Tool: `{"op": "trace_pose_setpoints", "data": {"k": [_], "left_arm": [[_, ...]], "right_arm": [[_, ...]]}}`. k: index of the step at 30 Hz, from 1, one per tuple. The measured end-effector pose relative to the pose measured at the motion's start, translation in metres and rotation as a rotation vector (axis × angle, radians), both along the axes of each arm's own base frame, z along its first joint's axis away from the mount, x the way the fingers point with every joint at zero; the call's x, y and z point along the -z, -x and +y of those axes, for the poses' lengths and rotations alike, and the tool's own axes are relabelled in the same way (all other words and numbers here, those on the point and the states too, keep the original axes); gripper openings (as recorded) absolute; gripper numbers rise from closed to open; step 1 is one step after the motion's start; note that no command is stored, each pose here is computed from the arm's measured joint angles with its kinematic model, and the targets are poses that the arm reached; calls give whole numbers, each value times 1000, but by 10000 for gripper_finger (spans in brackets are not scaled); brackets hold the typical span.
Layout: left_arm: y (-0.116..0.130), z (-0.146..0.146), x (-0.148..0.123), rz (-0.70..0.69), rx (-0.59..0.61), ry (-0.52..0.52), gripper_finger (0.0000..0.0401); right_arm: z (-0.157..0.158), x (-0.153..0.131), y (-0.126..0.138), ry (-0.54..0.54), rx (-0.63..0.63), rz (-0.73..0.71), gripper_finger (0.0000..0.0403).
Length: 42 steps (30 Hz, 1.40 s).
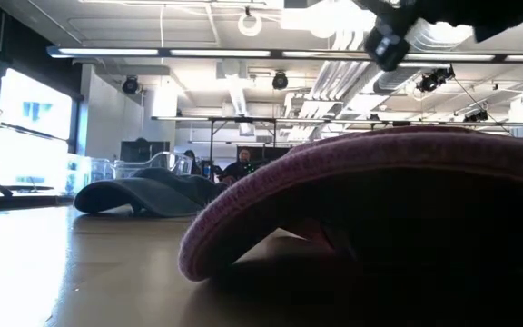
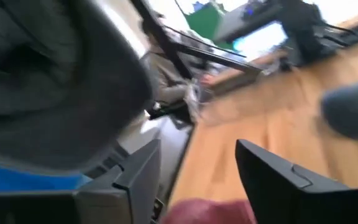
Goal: Pick & Place hat
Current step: Put the bottom blue cap into the top transparent bin
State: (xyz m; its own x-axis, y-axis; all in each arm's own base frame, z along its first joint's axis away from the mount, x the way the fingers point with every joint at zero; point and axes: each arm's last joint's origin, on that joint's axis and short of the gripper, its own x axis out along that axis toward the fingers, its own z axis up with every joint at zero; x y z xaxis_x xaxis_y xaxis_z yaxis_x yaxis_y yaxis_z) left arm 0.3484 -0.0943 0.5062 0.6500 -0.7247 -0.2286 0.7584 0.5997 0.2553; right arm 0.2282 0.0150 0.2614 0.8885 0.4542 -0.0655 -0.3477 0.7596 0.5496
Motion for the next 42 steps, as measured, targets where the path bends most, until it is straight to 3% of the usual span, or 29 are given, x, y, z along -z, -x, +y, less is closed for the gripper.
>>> {"op": "trace_pose_setpoints", "data": {"k": [3, 8, 14, 26, 38, 42], "left_arm": [[5, -2, -23, -163, 45, 84, 0], [14, -1, -49, -407, 95, 132, 0], [18, -1, -61, -546, 129, 153, 0], [19, 1, -67, -670, 92, 112, 0], [18, 1, -66, -658, 66, 111, 0], [17, 2, -66, -665, 34, 113, 0]], "right_arm": [[1, 1, -12, -53, -45, -75, 225], [6, -9, -23, -195, -160, -259, 249], [23, -33, -34, -284, -265, -439, 270], [53, -84, -92, -162, -477, -606, 283], [79, -122, -140, -66, -712, -740, 282], [82, -123, -152, -46, -746, -745, 281]]}}
